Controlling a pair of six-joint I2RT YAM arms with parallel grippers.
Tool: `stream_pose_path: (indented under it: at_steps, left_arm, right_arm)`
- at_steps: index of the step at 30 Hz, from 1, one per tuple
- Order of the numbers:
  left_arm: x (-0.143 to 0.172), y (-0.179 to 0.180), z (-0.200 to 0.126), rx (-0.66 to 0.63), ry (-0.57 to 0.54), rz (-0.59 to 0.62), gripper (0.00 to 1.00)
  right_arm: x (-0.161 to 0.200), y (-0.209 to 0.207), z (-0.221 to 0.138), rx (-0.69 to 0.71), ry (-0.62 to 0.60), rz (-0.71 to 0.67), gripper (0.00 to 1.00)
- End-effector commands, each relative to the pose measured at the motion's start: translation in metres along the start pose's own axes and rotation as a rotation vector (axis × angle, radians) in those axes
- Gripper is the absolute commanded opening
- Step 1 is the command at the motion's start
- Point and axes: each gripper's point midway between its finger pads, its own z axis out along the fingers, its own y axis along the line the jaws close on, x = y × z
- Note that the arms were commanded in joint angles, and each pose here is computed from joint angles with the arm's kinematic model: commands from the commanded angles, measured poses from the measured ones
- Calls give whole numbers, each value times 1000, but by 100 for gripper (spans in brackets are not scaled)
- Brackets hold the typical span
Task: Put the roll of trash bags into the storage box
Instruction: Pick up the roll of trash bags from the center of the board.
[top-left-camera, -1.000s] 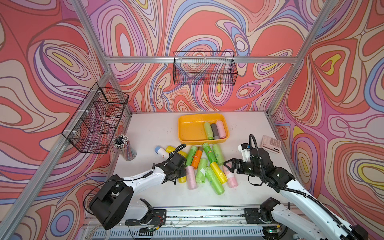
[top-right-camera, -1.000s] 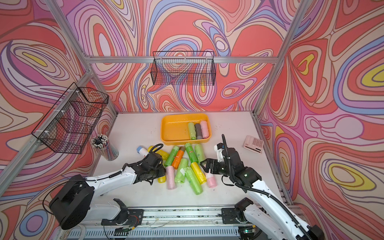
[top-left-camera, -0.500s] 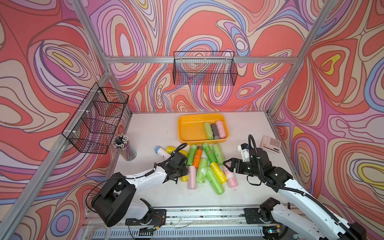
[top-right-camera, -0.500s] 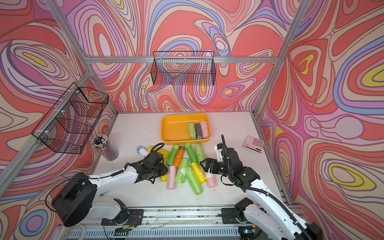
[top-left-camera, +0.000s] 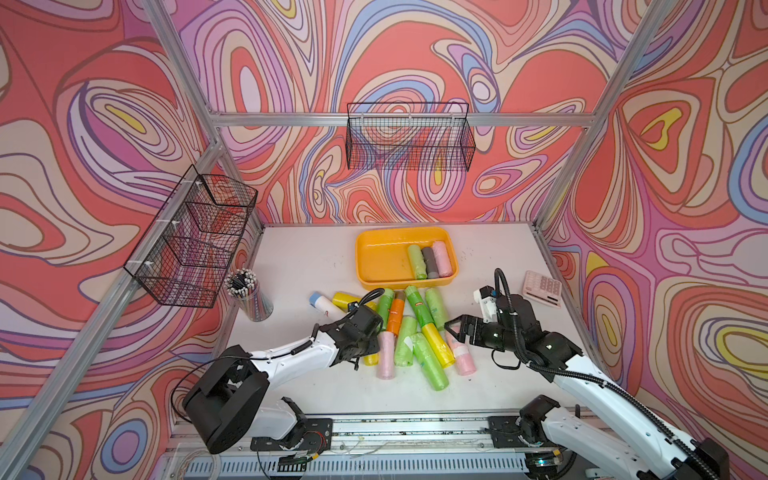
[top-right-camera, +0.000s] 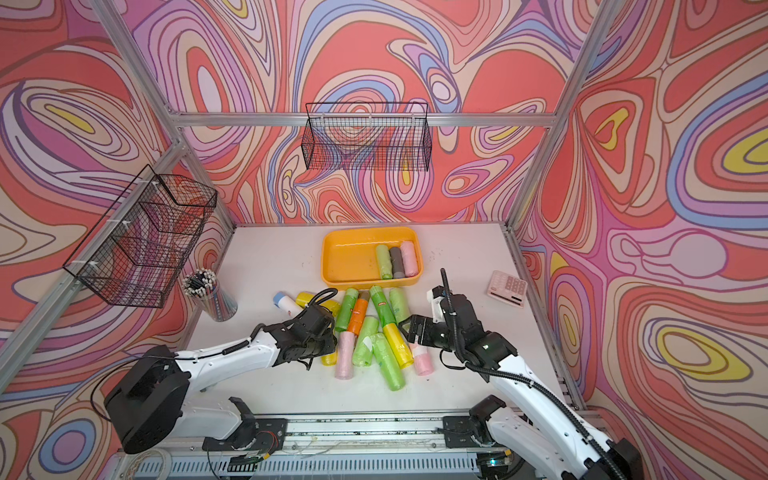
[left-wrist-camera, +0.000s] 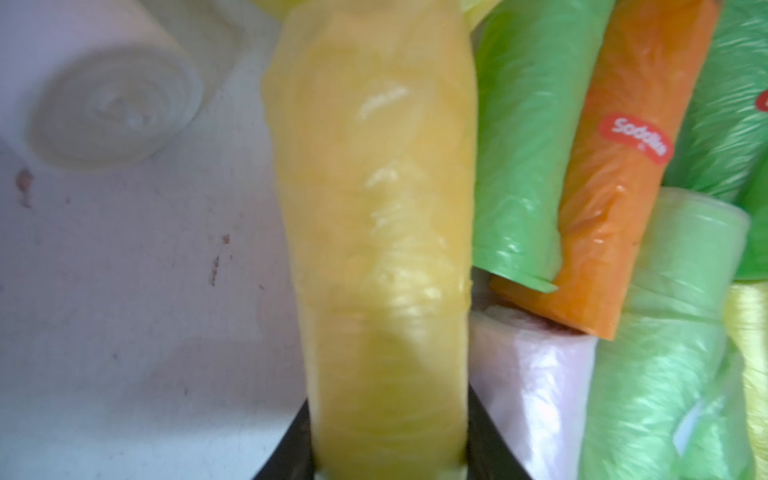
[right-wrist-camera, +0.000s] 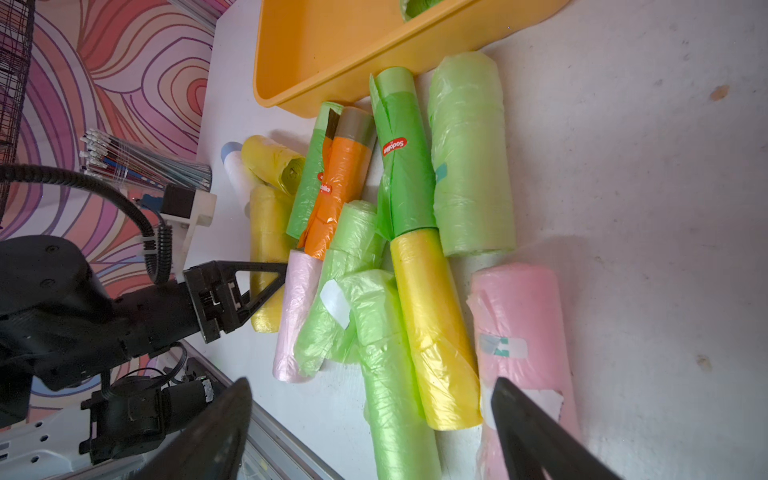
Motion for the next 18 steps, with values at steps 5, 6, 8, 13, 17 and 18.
stream_pose_path:
  at_steps: [5, 6, 8, 13, 17, 18]
  left_arm:
    - [-20, -25, -34, -25, -92, 98, 27]
    - [-20, -29, -36, -19, -96, 104, 27]
    - [-20, -35, -38, 2, -97, 99, 26]
    - [-22, -50, -43, 67, -104, 82, 23]
    - [-25, -57, -49, 86, -111, 86, 23]
    - [-26, -59, -50, 91, -114, 85, 22]
  right_arm:
    - [-10, 9, 0, -29, -23, -5, 92]
    - [-11, 11, 0, -33, -26, -7, 92]
    - [-13, 12, 0, -37, -28, -13, 92]
    - [-13, 11, -1, -31, -34, -22, 92]
    - [-12, 10, -3, -30, -38, -24, 92]
    - [-11, 10, -4, -30, -39, -23, 92]
